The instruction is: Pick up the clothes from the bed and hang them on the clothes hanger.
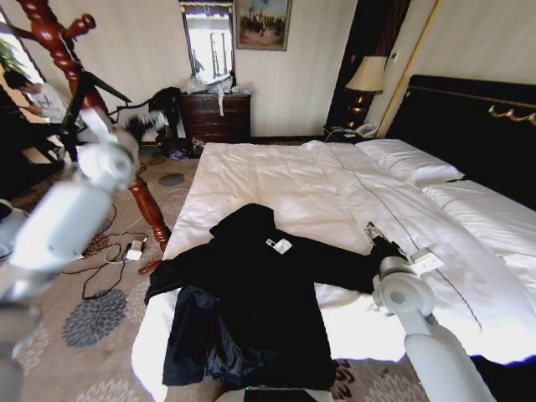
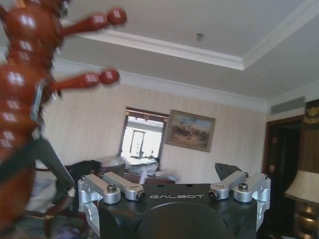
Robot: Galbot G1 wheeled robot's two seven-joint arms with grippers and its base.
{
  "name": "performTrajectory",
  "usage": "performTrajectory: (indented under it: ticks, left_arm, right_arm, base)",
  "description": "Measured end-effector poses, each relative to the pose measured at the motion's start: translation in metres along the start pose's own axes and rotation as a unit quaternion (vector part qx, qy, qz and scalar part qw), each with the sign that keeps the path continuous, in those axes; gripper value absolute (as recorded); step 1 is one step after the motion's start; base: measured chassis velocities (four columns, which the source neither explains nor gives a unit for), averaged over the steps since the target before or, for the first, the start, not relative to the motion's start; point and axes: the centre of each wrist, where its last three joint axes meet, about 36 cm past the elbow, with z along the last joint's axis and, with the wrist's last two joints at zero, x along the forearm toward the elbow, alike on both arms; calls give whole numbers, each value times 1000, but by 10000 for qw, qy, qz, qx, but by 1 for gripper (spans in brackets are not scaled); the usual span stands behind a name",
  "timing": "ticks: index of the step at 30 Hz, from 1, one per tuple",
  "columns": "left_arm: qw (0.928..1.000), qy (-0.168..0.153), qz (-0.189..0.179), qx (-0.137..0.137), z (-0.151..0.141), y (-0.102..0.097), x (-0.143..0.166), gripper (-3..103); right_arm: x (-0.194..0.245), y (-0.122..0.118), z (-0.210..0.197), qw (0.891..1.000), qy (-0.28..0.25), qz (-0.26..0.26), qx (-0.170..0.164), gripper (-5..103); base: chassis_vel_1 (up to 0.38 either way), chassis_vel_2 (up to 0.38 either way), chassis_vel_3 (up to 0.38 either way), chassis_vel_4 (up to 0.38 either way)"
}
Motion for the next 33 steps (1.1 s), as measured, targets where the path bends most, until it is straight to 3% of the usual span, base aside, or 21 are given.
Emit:
performTrajectory:
  ticks: [2, 5, 6, 7, 11, 18, 28, 33]
  left_arm:
    - [9995, 116, -260, -107, -31, 10, -6, 100]
    - [9983, 288, -475, -198, -49, 20, -10, 100]
    - [9963, 482, -649, -290, -60, 29, -14, 100]
    - [9890, 958, -1049, -415, -75, 55, -26, 100]
    - [9819, 1282, -1331, -405, -70, 73, -40, 100]
    - [9728, 1479, -1740, -376, -65, 83, -47, 100]
    - [9618, 1917, -1925, -345, -68, 86, -43, 102]
    - [9627, 2003, -1799, -248, -64, 86, -41, 88]
  right_arm:
    - [0, 0, -1, 10000, -3, -4, 7, 100]
    - [-1, 0, -1, 10000, -6, -8, 10, 100]
    - [-1, 1, -1, 10000, -5, -11, 10, 100]
    - [-1, 2, -1, 10000, 10, -17, -6, 100]
    - [0, 3, 1, 10000, 45, 7, -26, 100]
    - [1, -2, 3, 9999, 94, 85, 50, 100]
    - [0, -1, 1, 9999, 93, 108, 87, 100]
    - [-1, -1, 0, 9998, 110, 128, 109, 100]
  base:
    - [0, 0, 0, 0]
    - [0, 0, 0, 0]
    - [0, 0, 0, 0]
    - [0, 0, 0, 0]
    - [0, 0, 0, 0]
    - [0, 0, 0, 0]
    - [0, 0, 0, 0]
    - [0, 0, 0, 0]
